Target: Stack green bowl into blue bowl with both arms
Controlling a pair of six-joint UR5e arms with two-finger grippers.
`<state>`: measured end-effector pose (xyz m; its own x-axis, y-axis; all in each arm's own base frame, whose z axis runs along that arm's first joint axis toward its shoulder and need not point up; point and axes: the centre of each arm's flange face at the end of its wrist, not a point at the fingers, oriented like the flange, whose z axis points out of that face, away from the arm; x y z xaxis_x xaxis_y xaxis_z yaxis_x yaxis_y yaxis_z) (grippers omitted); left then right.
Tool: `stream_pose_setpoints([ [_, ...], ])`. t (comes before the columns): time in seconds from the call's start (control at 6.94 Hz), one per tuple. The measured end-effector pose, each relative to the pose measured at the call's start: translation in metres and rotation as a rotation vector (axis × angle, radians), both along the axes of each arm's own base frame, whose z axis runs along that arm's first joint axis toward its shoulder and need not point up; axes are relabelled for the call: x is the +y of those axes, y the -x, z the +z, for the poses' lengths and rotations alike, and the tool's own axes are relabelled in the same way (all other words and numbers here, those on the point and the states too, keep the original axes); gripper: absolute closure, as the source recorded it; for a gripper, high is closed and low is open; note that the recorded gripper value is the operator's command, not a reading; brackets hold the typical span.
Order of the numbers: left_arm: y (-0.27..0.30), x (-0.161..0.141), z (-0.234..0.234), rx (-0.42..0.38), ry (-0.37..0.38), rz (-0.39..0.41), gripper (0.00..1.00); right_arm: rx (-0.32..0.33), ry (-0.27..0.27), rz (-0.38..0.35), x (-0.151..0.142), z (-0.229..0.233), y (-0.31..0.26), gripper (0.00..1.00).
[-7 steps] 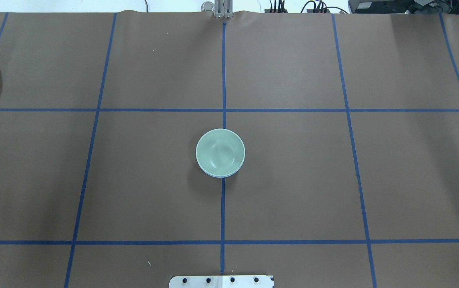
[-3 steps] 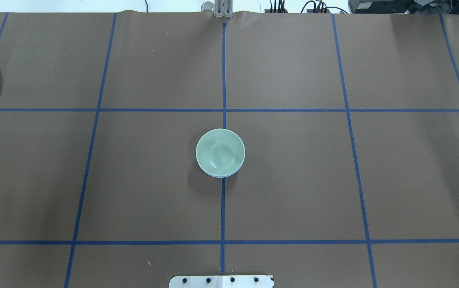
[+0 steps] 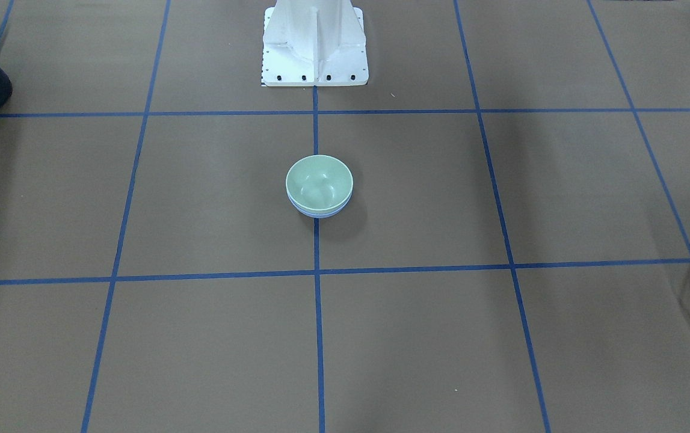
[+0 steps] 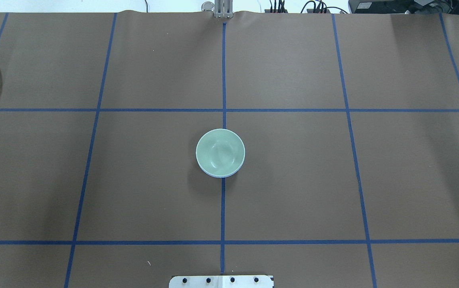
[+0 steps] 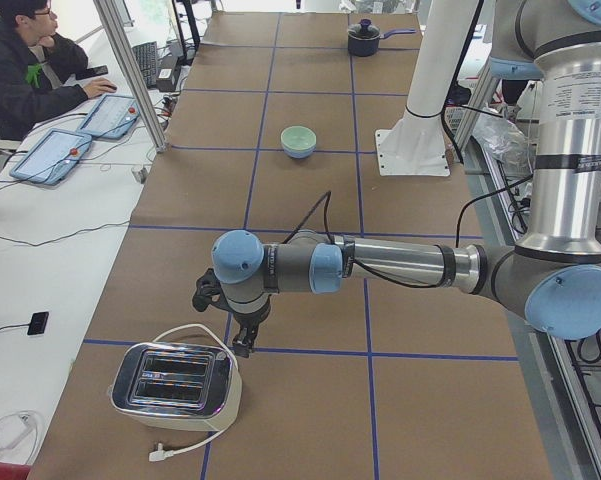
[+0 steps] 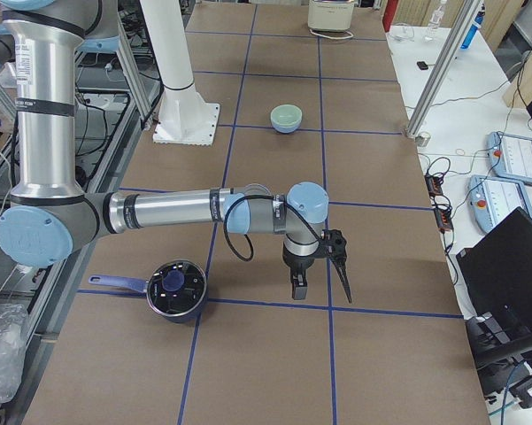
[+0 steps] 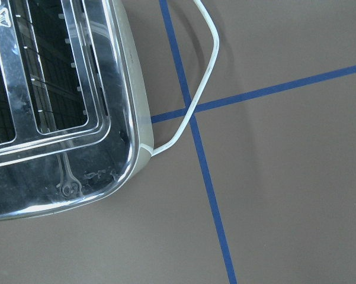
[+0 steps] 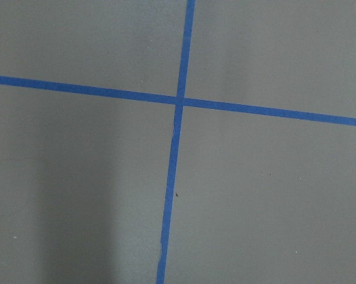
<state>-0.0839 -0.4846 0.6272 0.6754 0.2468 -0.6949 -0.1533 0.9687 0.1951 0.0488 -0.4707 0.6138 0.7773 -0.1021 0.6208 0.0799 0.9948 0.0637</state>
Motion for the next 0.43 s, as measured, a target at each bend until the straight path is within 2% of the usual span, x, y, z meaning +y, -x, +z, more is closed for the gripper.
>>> stream_pose_setpoints([
  [0.43,0.0001,0.0006,0.002,-0.003,0.004,0.0,0.02,-0.034,-0.001,-0.002,-0.0005,-0.0032,0.0027,0.0],
])
